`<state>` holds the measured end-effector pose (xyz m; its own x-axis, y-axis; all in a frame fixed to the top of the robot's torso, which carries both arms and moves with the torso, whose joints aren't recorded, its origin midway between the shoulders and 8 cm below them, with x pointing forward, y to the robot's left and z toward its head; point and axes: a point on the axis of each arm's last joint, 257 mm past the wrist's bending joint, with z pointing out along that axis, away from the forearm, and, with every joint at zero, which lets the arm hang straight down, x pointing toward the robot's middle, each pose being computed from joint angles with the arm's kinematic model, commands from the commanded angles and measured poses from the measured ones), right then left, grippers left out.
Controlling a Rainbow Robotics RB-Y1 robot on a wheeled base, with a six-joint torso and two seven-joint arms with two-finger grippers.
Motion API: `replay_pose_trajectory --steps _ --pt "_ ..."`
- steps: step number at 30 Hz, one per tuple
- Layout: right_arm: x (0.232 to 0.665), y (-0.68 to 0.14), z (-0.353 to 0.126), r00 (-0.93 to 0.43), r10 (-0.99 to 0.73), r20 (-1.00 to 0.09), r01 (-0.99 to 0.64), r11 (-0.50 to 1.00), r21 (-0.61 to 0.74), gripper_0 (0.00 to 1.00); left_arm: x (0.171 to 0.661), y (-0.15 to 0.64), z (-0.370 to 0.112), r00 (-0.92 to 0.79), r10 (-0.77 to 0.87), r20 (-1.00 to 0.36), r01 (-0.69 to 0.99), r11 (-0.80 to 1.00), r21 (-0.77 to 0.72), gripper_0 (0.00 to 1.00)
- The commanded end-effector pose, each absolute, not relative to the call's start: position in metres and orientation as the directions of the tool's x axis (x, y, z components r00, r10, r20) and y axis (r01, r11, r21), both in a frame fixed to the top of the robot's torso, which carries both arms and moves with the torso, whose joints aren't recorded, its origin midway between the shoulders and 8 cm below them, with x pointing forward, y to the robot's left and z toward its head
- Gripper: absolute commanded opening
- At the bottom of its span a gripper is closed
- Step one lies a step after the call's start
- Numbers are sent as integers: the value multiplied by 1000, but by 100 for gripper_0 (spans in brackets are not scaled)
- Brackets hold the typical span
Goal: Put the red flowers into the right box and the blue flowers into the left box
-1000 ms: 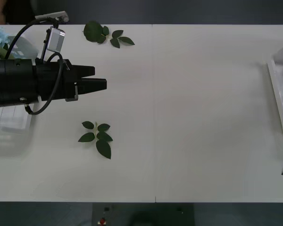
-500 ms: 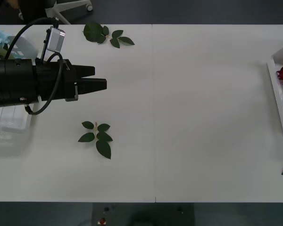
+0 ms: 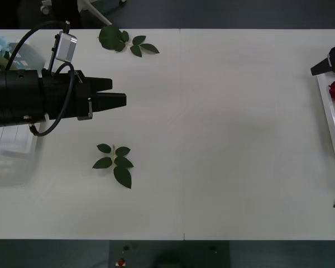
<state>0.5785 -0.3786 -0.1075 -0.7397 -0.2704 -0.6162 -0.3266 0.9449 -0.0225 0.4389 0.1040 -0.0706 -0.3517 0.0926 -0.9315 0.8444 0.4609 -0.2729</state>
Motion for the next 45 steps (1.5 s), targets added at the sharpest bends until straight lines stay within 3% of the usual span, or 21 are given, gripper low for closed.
replay_pose_trajectory --steps 1,5,13,21,45 --pt "564 -321 -72 -662 -342 -667 -481 876 27 98 442 109 -58 -302 105 -947 857 465 -221 94" --pt "542 -276 -64 -591 -393 -704 -637 763 109 97 442 109 -58 -302 105 -947 857 465 -221 95" --pt "500 -237 -60 -225 -682 -696 -917 390 -86 97 442 109 -58 -302 105 -947 857 465 -221 95" --pt "491 -191 -72 69 -744 -665 -953 148 -264 97 442 109 -58 -302 105 -947 857 465 -221 94" --pt "503 -125 -92 92 -662 -744 -962 134 -238 97 442 109 -58 -302 105 -947 857 465 -221 94"
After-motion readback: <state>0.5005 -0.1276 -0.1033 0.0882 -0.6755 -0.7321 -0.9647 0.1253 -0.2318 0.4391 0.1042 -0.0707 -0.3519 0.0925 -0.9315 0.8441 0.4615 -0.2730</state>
